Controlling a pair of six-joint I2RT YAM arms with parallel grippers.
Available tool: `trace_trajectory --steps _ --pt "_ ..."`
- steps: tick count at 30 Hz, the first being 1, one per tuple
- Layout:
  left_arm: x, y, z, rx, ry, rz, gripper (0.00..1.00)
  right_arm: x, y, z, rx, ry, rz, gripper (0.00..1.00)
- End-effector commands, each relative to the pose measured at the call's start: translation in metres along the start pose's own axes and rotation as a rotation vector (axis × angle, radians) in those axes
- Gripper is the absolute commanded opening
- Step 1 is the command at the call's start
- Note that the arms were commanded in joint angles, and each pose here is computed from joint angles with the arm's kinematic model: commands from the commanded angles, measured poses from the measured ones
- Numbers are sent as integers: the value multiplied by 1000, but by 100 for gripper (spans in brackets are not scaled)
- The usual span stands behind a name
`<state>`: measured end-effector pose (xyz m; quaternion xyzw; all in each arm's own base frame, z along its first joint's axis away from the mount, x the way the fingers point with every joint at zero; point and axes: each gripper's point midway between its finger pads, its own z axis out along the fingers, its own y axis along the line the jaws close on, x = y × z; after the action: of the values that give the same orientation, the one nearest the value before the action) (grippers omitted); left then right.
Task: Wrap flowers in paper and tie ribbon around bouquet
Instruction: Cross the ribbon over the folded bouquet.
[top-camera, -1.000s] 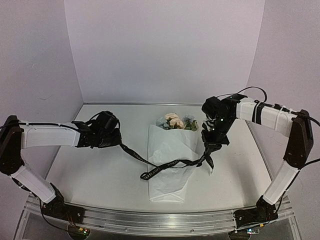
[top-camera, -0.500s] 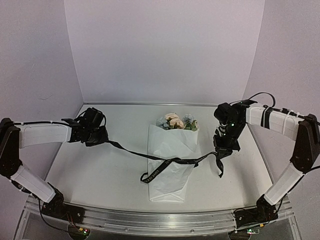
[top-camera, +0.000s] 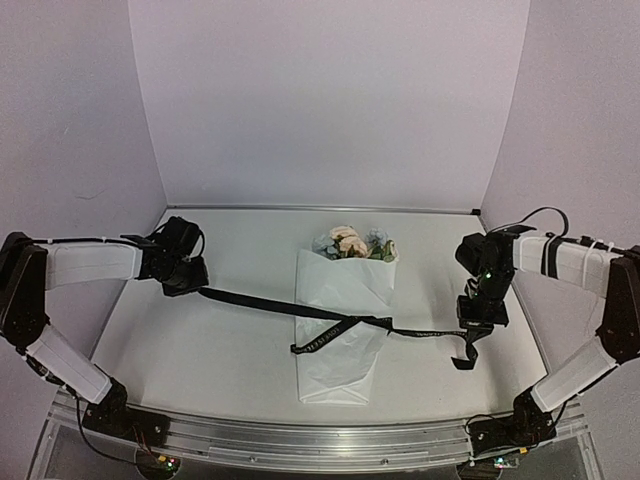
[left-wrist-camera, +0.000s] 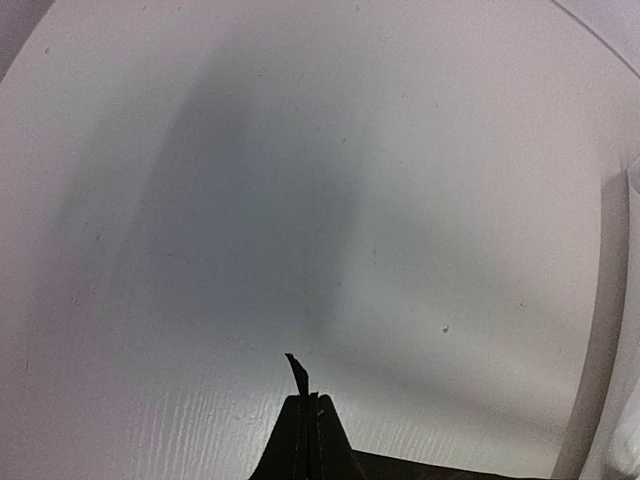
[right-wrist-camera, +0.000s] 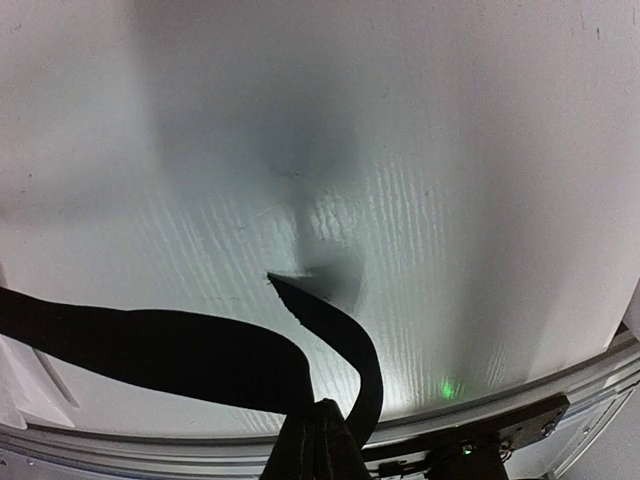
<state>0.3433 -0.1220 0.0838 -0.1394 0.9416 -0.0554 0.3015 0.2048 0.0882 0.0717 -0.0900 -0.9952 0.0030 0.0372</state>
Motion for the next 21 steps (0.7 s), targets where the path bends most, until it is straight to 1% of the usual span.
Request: trace_trajectory --steps 1,5,9,15,18,21 --pt "-8 27 -2 -70 -9 -39 0 3 -18 -2 67 -31 18 0" --pt "-4 51 0 -129 -3 -85 0 9 -35 -2 135 -13 41 0" --pt "-3 66 -3 -157 -18 -131 0 12 -47 -2 180 -18 65 0" --pt "8 69 1 -142 7 -152 0 13 -42 -1 165 19 61 0" --pt "11 72 0 -144 -2 -160 0 13 -53 -4 227 12 50 0" --pt "9 81 -6 -180 -26 -166 0 12 -59 -7 255 14 50 0"
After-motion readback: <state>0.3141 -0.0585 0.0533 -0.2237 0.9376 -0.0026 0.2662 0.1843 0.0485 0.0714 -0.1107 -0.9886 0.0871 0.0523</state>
